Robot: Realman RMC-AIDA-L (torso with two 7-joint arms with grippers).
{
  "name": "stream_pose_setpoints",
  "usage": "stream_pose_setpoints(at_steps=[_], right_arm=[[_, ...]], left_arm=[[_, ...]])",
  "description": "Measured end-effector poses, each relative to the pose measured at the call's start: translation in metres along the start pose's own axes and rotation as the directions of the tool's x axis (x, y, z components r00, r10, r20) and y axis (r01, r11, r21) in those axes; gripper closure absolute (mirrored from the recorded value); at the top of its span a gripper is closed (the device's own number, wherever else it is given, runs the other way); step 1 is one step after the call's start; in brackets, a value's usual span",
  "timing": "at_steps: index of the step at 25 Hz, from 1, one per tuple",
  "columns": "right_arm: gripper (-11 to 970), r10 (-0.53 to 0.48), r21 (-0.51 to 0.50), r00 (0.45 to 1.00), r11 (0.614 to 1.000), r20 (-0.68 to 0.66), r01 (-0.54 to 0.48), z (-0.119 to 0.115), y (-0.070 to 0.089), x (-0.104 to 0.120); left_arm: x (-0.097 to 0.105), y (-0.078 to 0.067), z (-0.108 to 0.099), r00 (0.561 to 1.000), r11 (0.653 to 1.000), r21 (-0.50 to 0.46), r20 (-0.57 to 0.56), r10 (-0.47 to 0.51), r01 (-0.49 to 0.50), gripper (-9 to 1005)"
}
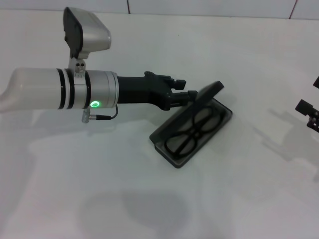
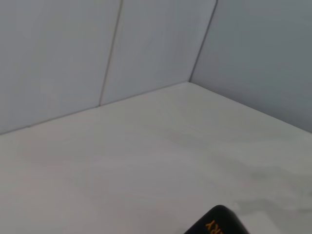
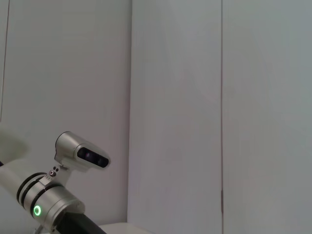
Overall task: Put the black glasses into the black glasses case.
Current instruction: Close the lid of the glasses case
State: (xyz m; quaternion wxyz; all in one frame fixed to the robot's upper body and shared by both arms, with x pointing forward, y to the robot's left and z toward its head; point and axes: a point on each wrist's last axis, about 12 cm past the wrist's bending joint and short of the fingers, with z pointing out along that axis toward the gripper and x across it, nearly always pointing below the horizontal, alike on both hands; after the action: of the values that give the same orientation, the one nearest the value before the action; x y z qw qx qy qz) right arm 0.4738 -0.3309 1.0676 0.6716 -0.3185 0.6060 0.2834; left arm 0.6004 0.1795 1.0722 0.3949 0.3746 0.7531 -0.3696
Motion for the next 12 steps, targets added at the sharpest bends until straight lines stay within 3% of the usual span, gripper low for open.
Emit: stream_pose_setpoints(at_steps=[12], right_arm=[[322,-0.022,0.003,1.000,1.000,-0.006,0.022,-0.002,0.001,0.001]], left_arm=[[0.006,-0.015,0.012,0.996,0.994,0.092,-0.060,0.066,-0.061,521]])
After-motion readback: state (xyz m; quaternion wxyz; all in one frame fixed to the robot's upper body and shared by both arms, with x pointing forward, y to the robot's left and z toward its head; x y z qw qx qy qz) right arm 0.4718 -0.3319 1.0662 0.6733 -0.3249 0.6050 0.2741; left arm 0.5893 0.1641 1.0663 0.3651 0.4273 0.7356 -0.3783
